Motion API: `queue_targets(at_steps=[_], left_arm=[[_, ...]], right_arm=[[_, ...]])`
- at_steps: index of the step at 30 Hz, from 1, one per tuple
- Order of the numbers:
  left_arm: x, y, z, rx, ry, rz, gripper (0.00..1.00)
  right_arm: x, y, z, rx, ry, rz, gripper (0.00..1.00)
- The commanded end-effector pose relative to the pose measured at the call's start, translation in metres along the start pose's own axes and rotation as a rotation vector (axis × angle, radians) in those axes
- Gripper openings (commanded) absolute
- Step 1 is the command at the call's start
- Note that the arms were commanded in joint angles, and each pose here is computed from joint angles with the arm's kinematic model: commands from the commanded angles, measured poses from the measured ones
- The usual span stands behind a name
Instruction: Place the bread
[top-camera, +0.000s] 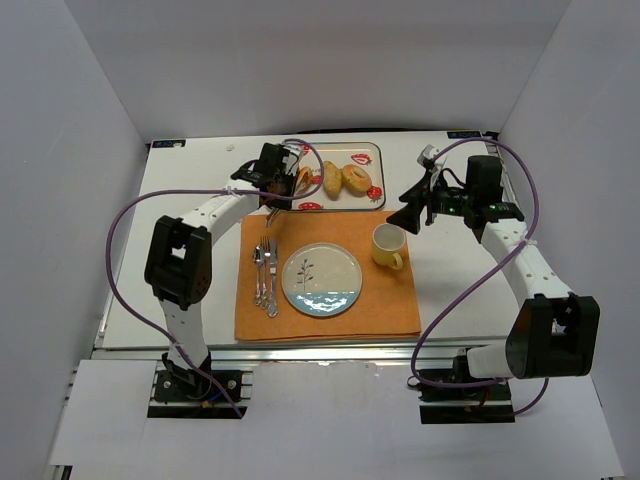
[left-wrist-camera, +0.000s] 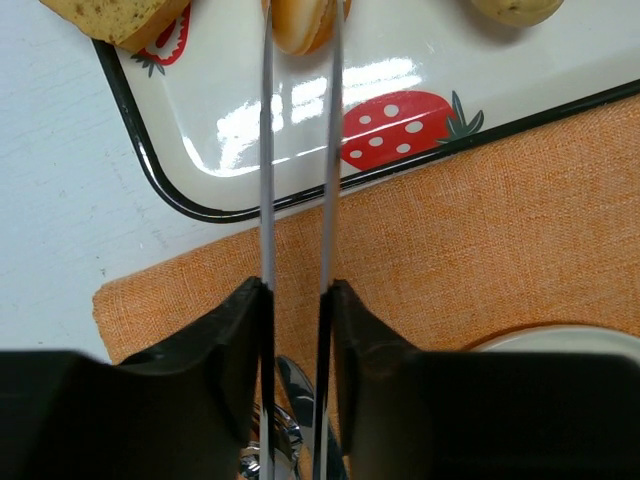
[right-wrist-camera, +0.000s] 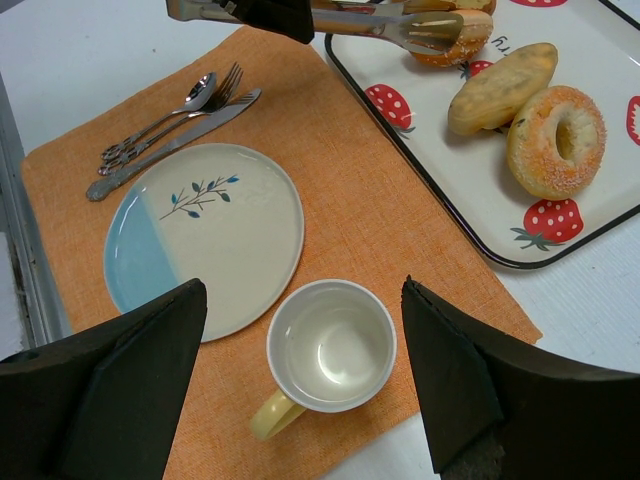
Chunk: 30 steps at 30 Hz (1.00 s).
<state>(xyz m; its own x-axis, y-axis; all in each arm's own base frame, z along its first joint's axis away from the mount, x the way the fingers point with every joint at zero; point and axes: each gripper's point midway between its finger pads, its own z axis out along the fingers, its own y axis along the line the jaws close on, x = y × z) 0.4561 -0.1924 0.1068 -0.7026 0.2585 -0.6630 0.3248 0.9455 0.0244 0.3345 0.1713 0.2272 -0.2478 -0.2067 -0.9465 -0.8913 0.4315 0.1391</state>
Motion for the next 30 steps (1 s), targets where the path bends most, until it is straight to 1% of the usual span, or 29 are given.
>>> queue_targets(at_steps=[1,2,3,4,5,7,9,10,11,13,14,15,16,17,18,20,23,24,25,27,28,29,30], left_arm=[[-0.030,-0.001,-0.014,-0.003,-0.070,0.000,0.36],[-0.031,-0.001,-0.015,-0.002,-0.074,-0.002,0.29],[-0.033,-0.001,-0.016,-0.002,-0.078,-0.004,0.26],[-0.037,0.000,-0.021,-0.007,-0.092,-0.005,0.21],[-0.039,0.000,-0.024,-0.007,-0.098,-0.007,0.21],[-0.046,0.002,-0.037,-0.016,-0.123,-0.015,0.15],[-0.051,0.004,-0.051,-0.023,-0.136,-0.026,0.06],[-0.060,0.004,-0.067,-0.020,-0.174,-0.039,0.04],[-0.060,0.003,-0.075,-0.013,-0.182,-0.058,0.01],[-0.062,0.000,-0.092,0.013,-0.214,-0.089,0.00],[-0.063,-0.003,-0.109,0.035,-0.238,-0.129,0.00],[-0.060,-0.008,-0.116,0.063,-0.239,-0.148,0.00],[-0.057,-0.017,-0.123,0.115,-0.238,-0.171,0.00],[-0.057,-0.027,-0.141,0.178,-0.253,-0.227,0.00],[-0.042,-0.034,-0.142,0.213,-0.224,-0.252,0.00],[-0.029,-0.055,-0.156,0.311,-0.199,-0.314,0.00],[0.003,-0.072,-0.180,0.386,-0.143,-0.370,0.00],[0.013,-0.076,-0.193,0.403,-0.133,-0.381,0.00],[0.031,-0.083,-0.194,0.411,-0.084,-0.384,0.00],[0.055,-0.087,-0.207,0.411,-0.029,-0.398,0.00],[0.072,-0.092,-0.207,0.412,0.011,-0.398,0.00],[0.081,-0.095,-0.209,0.415,0.033,-0.423,0.00],[0.087,-0.103,-0.216,0.437,0.032,-0.418,0.00]], right_arm=[[-0.008,0.003,-0.003,-0.010,-0.030,-0.022,0.83],[-0.009,0.003,-0.004,-0.008,-0.031,-0.023,0.83],[-0.009,0.003,-0.004,-0.007,-0.030,-0.023,0.83],[-0.010,0.002,-0.005,-0.003,-0.031,-0.025,0.83],[-0.009,0.002,-0.005,-0.002,-0.030,-0.024,0.83],[-0.009,0.002,-0.006,-0.001,-0.030,-0.026,0.83],[-0.010,0.002,-0.007,-0.001,-0.032,-0.030,0.83],[-0.010,0.002,-0.007,0.002,-0.031,-0.029,0.83],[-0.010,0.002,-0.008,0.001,-0.031,-0.030,0.83],[-0.010,0.002,-0.008,0.000,-0.030,-0.032,0.83],[-0.010,0.002,-0.008,0.000,-0.029,-0.032,0.83],[-0.009,0.002,-0.008,0.001,-0.027,-0.028,0.83],[-0.010,0.001,-0.008,0.001,-0.027,-0.031,0.83],[-0.011,0.002,-0.008,-0.001,-0.026,-0.032,0.83],[-0.011,0.001,-0.007,-0.002,-0.024,-0.035,0.83],[-0.011,0.000,-0.007,-0.003,-0.020,-0.037,0.83],[-0.013,-0.002,-0.008,-0.002,-0.015,-0.044,0.83],[-0.013,-0.002,-0.007,-0.004,-0.013,-0.046,0.83],[-0.013,-0.002,-0.007,-0.006,-0.013,-0.048,0.83],[-0.015,-0.003,-0.007,-0.008,-0.012,-0.049,0.83],[-0.015,-0.003,-0.007,-0.006,-0.012,-0.048,0.83],[-0.015,-0.003,-0.007,-0.010,-0.012,-0.045,0.83],[-0.016,-0.003,-0.006,-0.013,-0.012,-0.046,0.83]])
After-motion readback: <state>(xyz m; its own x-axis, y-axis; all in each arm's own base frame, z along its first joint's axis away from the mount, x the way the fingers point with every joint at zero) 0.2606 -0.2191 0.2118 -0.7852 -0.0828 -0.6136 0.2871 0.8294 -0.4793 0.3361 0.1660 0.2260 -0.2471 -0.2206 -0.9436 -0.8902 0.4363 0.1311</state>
